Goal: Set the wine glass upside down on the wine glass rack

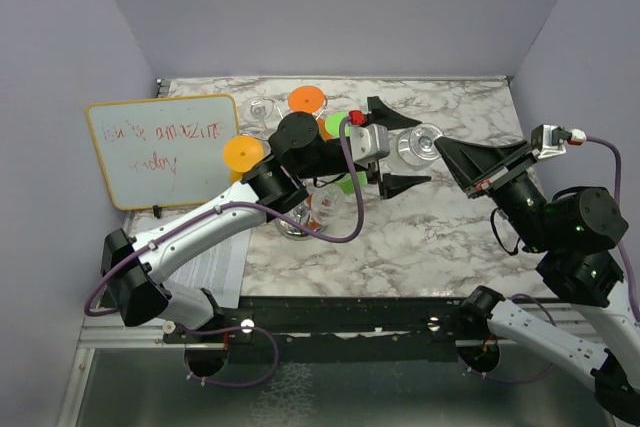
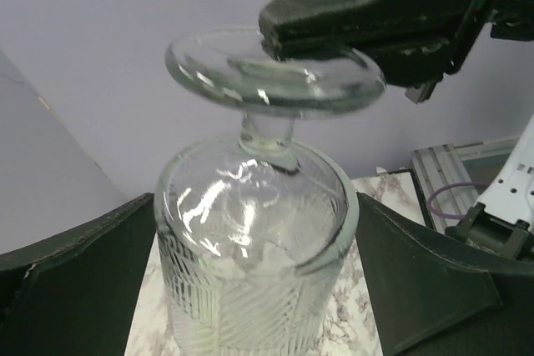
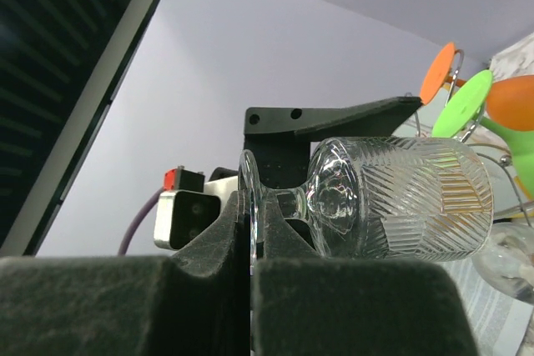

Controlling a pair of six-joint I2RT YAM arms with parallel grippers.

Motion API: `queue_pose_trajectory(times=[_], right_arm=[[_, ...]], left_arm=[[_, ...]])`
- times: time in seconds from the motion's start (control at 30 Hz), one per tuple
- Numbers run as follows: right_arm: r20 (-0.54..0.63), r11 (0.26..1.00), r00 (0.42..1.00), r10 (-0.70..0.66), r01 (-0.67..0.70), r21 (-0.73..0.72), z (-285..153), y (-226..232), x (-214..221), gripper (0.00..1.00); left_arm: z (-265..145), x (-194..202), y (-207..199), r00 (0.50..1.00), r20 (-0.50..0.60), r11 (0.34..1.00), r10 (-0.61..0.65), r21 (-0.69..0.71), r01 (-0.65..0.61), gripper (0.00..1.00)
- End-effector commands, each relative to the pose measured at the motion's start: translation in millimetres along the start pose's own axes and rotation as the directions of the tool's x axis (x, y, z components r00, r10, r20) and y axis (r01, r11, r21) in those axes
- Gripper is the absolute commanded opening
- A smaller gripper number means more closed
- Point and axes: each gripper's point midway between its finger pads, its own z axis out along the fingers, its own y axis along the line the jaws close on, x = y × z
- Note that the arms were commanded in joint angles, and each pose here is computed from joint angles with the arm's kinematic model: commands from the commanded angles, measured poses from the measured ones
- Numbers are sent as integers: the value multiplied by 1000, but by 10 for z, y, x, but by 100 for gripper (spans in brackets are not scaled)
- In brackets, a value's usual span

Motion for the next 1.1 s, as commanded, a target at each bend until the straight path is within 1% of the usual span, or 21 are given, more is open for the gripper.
queue_pose_trajectory(times=[0.0,0.07,0.13,0.23,0.27,0.3,0.33,0.37,0.4,0.43,0.53,0.6,0.67,0.7,0.83,0.87,0.9,1.0,1.03,1.07], right_arm=[[32,984,997,76,-70,-165,-138,466,-153,1],[36,982,996,77,-69,-177,-162,496,-170,1],[40,981,996,78,-69,-179,-174,504,-180,1],[36,982,996,84,-77,-171,-167,475,-168,1],[32,982,996,88,-82,-168,-162,465,-159,1],[28,982,995,93,-87,-165,-156,452,-147,1],[23,982,995,99,-94,-162,-144,435,-132,1],[18,982,994,105,-101,-161,-137,423,-119,1],[12,981,994,111,-108,-159,-126,407,-103,1],[11,980,993,118,-115,-160,-122,398,-97,1],[7,978,991,133,-130,-161,-108,381,-84,1],[5,978,991,137,-134,-162,-104,377,-78,1],[10,978,991,136,-133,-164,-105,376,-87,2],[14,977,991,136,-132,-167,-114,382,-97,1],[28,977,990,138,-131,-167,-131,376,-125,1],[31,978,990,137,-130,-166,-133,368,-128,1],[32,978,990,138,-131,-165,-135,362,-128,1],[43,979,990,136,-127,-162,-139,346,-144,2],[50,979,990,135,-125,-162,-141,346,-159,5],[58,979,989,134,-123,-164,-149,350,-176,13]], left_arm=[[-94,-63,-149,999,35,993,5,116,-9,95],[-113,-41,-161,999,31,992,-8,130,4,94],[-114,-23,-159,1000,27,991,-16,133,13,89],[-103,-49,-158,999,32,990,-16,138,12,71],[-98,-57,-153,999,34,990,-16,139,11,67],[-95,-73,-152,999,37,990,-16,140,11,66],[-91,-87,-150,999,39,990,-15,141,10,70],[-87,-91,-152,999,41,990,-15,144,9,79],[-83,-94,-150,999,41,990,-14,144,8,85],[-79,-103,-139,999,44,990,-10,141,3,88],[-65,-99,-130,999,46,990,0,143,-7,91],[-54,-87,-142,999,47,988,2,154,-10,90],[-46,-62,-155,999,44,987,-1,164,-7,85],[-45,-45,-166,999,42,986,-3,169,-4,80],[-46,29,-189,999,27,984,-20,176,15,52],[-48,48,-194,999,24,984,-23,176,18,48],[-50,53,-201,999,23,984,-24,177,20,45],[-55,60,-193,999,18,985,-37,170,34,42],[-55,44,-182,999,18,986,-47,161,44,40],[-57,29,-159,998,17,988,-62,144,59,37]])
